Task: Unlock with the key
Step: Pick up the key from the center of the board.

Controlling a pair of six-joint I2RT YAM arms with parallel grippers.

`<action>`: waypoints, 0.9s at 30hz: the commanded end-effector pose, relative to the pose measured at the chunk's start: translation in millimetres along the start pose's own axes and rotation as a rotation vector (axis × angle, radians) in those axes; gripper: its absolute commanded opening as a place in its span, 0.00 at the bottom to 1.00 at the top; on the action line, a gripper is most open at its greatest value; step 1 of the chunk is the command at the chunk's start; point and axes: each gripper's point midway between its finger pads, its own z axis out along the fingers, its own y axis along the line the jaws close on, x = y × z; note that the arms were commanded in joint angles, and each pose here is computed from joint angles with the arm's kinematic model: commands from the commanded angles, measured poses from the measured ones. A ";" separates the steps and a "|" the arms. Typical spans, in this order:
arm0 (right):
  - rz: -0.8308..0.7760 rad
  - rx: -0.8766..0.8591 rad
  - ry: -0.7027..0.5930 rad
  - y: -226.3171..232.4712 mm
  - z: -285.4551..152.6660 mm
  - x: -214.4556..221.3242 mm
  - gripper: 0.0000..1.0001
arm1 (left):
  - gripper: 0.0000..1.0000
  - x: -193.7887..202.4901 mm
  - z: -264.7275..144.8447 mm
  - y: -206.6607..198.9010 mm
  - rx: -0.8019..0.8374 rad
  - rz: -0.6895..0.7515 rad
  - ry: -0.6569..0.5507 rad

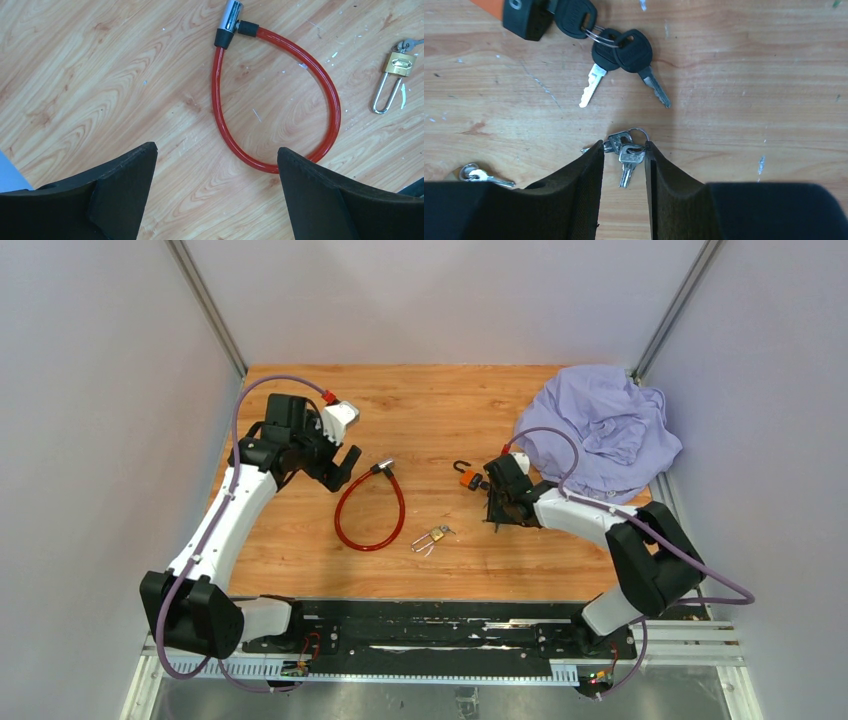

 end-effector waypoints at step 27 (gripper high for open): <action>-0.054 -0.074 0.129 1.6 -12.6 31.4 0.01 | 0.95 -11.6 -10.6 -16.3 0.104 0.023 -0.043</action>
